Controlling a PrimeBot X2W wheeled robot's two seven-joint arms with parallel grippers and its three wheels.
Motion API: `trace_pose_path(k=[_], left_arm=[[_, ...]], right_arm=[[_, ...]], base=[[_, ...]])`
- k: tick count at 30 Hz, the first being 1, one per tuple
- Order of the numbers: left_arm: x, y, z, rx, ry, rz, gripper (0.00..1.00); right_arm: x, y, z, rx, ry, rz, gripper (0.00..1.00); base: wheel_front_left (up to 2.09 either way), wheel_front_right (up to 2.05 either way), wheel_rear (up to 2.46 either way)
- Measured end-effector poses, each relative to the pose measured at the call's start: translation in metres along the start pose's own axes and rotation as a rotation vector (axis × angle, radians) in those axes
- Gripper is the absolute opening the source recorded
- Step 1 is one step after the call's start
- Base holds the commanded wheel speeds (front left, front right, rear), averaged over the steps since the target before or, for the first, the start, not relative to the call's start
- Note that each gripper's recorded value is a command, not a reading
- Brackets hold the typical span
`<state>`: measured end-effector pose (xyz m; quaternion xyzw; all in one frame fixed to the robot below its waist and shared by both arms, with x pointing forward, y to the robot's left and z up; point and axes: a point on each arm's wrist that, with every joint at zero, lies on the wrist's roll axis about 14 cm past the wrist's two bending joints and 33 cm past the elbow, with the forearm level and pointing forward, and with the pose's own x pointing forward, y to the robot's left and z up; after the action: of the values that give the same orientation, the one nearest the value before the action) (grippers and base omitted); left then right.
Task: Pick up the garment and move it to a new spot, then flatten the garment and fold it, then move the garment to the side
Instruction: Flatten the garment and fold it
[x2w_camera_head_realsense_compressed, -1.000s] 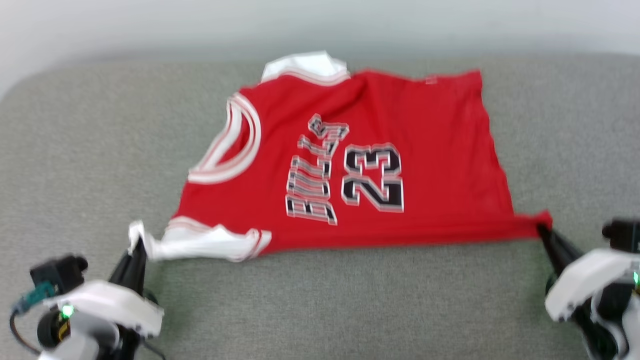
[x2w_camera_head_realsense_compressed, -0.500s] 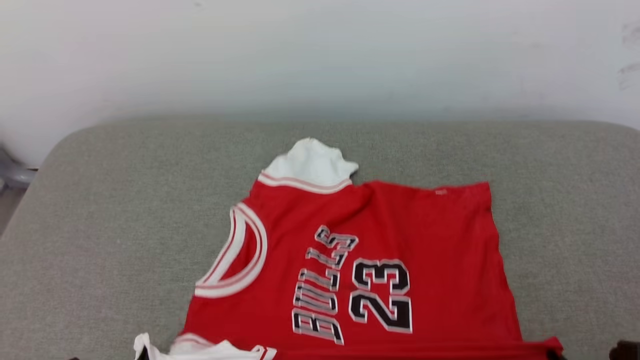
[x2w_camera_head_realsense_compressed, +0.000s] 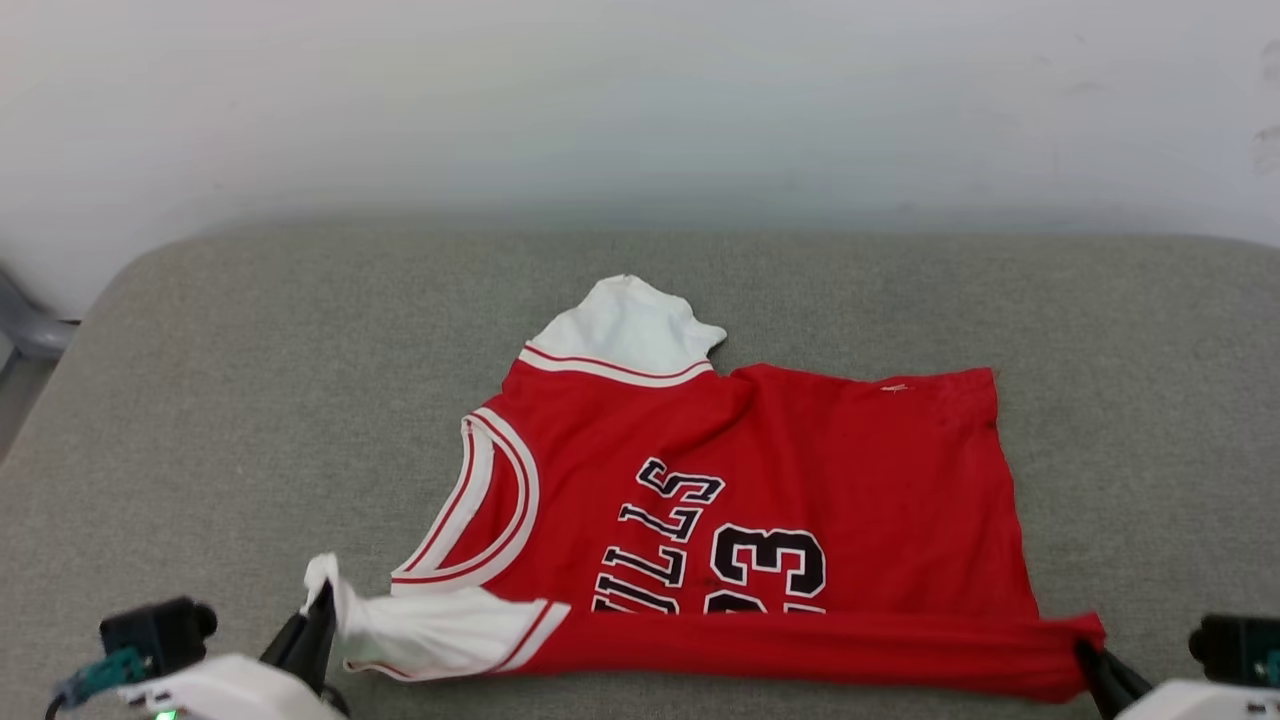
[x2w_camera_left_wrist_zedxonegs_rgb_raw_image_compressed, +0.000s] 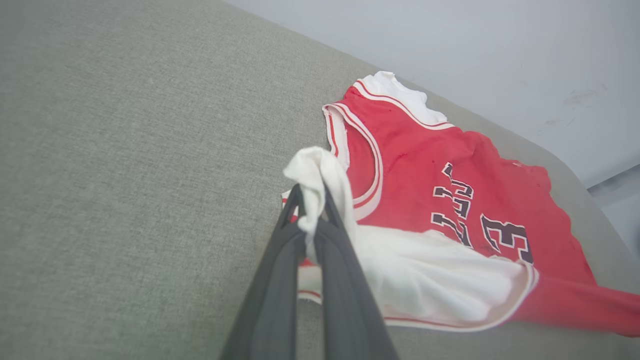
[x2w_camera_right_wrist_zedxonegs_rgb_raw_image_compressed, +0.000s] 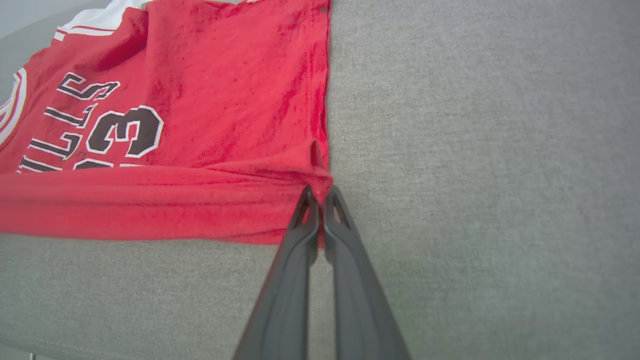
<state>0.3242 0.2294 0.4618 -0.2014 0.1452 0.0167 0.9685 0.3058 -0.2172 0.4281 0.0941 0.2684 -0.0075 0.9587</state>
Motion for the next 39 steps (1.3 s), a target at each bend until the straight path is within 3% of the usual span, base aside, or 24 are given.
trace_pose_path(k=[8, 10, 21, 22, 23, 24, 25, 26, 39], left_arm=[[0.054, -0.023, 0.008, 0.026, 0.010, -0.078, 0.00], [0.080, -0.026, -0.014, -0.013, 0.083, -0.098, 0.00], [0.100, -0.018, -0.063, -0.030, 0.215, -0.083, 0.00], [0.101, -0.018, -0.063, -0.030, 0.215, -0.082, 0.24], [0.101, -0.018, -0.064, -0.030, 0.216, -0.080, 0.44], [0.100, -0.017, -0.064, -0.031, 0.214, -0.075, 0.80], [0.100, -0.016, -0.065, -0.030, 0.215, -0.071, 1.00], [0.099, -0.014, -0.063, -0.028, 0.207, -0.065, 1.00], [0.090, -0.002, -0.001, 0.069, 0.087, -0.046, 1.00]], right_arm=[[0.040, 0.018, 0.021, -0.067, 0.007, 0.054, 0.00], [0.065, 0.022, 0.011, -0.092, 0.065, 0.071, 0.00], [0.088, 0.022, -0.025, -0.074, 0.146, 0.079, 0.00], [0.089, 0.023, -0.026, -0.080, 0.145, 0.083, 0.02], [0.089, 0.024, -0.027, -0.083, 0.143, 0.085, 0.15], [0.089, 0.023, -0.025, -0.087, 0.130, 0.086, 0.35], [0.088, 0.023, -0.023, -0.086, 0.111, 0.087, 0.50], [0.087, 0.025, -0.022, -0.086, 0.096, 0.093, 1.00], [0.053, 0.032, 0.079, -0.089, -0.442, 0.092, 1.00]], base=[[0.00, 0.00, 0.00], [0.00, 0.00, 0.00], [0.00, 0.00, 0.00], [0.00, 0.00, 0.00], [0.00, 0.00, 0.00], [0.00, 0.00, 0.00], [0.00, 0.00, 0.00], [0.00, 0.00, 0.00], [0.00, 0.00, 0.00]])
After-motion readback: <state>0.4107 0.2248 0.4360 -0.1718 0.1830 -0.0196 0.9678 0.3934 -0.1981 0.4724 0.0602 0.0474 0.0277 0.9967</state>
